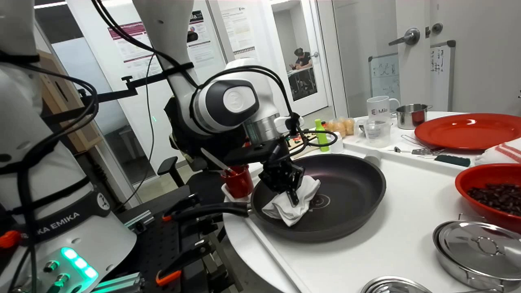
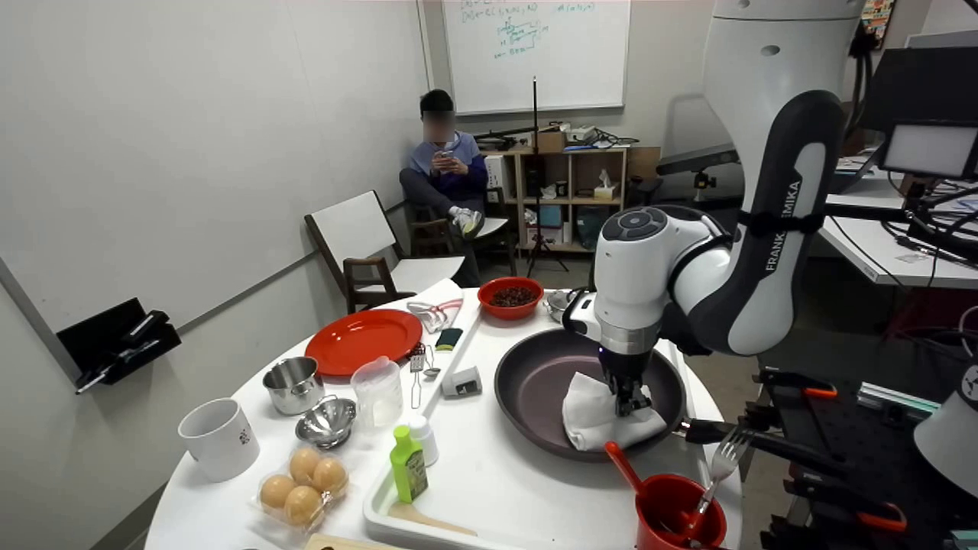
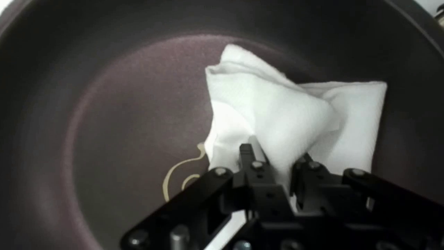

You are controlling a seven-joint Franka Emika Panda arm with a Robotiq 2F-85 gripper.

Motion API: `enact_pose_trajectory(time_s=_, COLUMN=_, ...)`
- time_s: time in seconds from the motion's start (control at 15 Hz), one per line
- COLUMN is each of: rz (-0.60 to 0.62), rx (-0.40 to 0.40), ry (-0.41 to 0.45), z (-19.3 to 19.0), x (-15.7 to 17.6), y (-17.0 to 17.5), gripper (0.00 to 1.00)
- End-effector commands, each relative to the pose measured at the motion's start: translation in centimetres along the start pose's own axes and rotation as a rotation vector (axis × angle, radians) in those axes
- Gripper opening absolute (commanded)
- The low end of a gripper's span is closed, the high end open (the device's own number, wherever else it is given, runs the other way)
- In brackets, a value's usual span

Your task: Use the white towel to wipe the black pan

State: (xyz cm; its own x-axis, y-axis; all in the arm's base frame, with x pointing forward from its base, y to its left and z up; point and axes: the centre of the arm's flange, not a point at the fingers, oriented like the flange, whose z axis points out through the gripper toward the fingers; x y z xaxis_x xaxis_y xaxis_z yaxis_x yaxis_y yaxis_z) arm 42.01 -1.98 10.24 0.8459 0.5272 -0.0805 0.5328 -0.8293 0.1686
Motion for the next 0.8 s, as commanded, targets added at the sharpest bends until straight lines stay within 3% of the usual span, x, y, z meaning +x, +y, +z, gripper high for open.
enact_pose_trajectory(time_s=0.0, rz=-0.02, rx=0.001, ry=-0.002, z=0.5, x=0.0, y=-1.1, gripper=0.09)
enact_pose_trajectory(time_s=0.73, rz=0.192, rx=-0.056, ry=0.008, z=0.7, x=-0.7, y=8.7, gripper=0.09)
